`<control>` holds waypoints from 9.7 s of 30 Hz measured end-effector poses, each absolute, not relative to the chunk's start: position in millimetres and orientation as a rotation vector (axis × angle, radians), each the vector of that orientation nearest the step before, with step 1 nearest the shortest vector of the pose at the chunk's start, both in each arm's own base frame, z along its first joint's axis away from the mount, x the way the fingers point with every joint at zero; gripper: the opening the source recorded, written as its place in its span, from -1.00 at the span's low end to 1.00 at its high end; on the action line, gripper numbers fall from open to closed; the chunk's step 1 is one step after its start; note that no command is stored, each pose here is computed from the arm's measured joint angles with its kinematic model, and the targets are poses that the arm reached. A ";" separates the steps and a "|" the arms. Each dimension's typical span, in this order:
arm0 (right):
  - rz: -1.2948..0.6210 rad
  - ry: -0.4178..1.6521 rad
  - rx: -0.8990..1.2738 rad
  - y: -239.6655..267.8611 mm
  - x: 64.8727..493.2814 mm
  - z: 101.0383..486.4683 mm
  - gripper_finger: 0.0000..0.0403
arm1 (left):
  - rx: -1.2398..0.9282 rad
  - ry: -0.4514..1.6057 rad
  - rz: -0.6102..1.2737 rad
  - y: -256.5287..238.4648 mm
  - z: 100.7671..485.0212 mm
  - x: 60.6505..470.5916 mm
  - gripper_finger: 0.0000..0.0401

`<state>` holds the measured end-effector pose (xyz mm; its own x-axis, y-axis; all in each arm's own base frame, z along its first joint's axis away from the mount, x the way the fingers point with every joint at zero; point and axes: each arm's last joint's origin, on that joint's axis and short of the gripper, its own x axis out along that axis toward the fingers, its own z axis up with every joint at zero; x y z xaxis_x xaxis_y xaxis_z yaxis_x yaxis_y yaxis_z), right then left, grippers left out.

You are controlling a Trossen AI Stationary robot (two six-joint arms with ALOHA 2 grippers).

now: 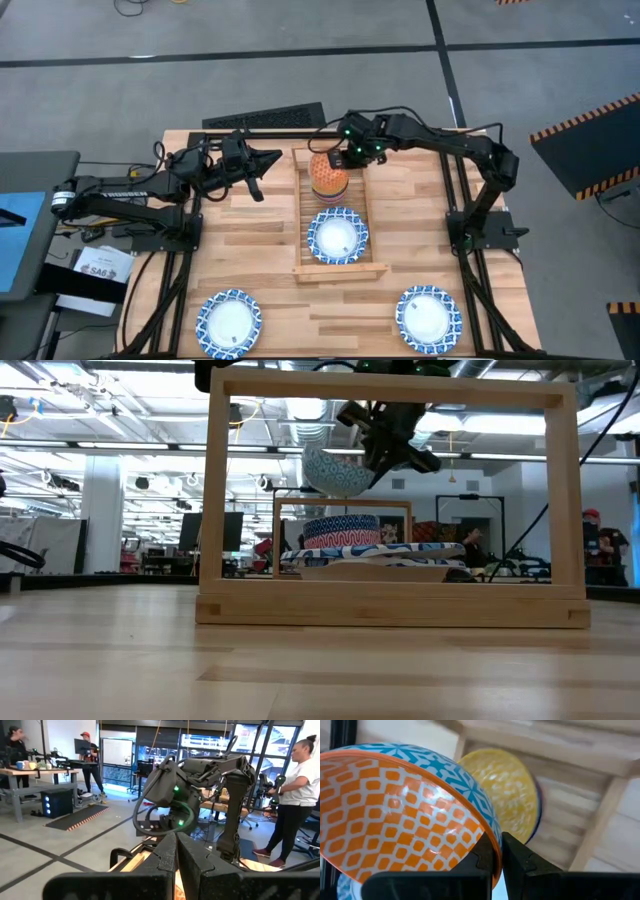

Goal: Place and stack bowls onto a shelf
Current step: Stack the orange bowl on top of the yellow bowl on the shelf, then stack the blue white bowl on top of the blue white bowl on the shelf

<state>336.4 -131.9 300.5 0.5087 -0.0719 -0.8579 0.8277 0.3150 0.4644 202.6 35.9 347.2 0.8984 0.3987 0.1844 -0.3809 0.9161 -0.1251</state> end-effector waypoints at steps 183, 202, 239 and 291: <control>-0.148 0.247 0.452 -71.5 209.3 316.1 -0.86 | -0.489 0.549 0.265 47.4 421.3 204.0 -1.00; -0.207 0.120 0.393 -76.1 176.0 351.8 -0.83 | -0.605 0.881 0.152 50.7 274.8 363.5 -1.00; -0.243 0.184 0.367 -80.5 173.1 345.2 -0.83 | -1.044 0.731 0.402 10.5 218.4 363.4 -0.63; -0.189 0.568 0.676 -60.6 158.2 348.2 -0.61 | -0.520 -0.260 0.356 14.9 289.5 177.9 -0.14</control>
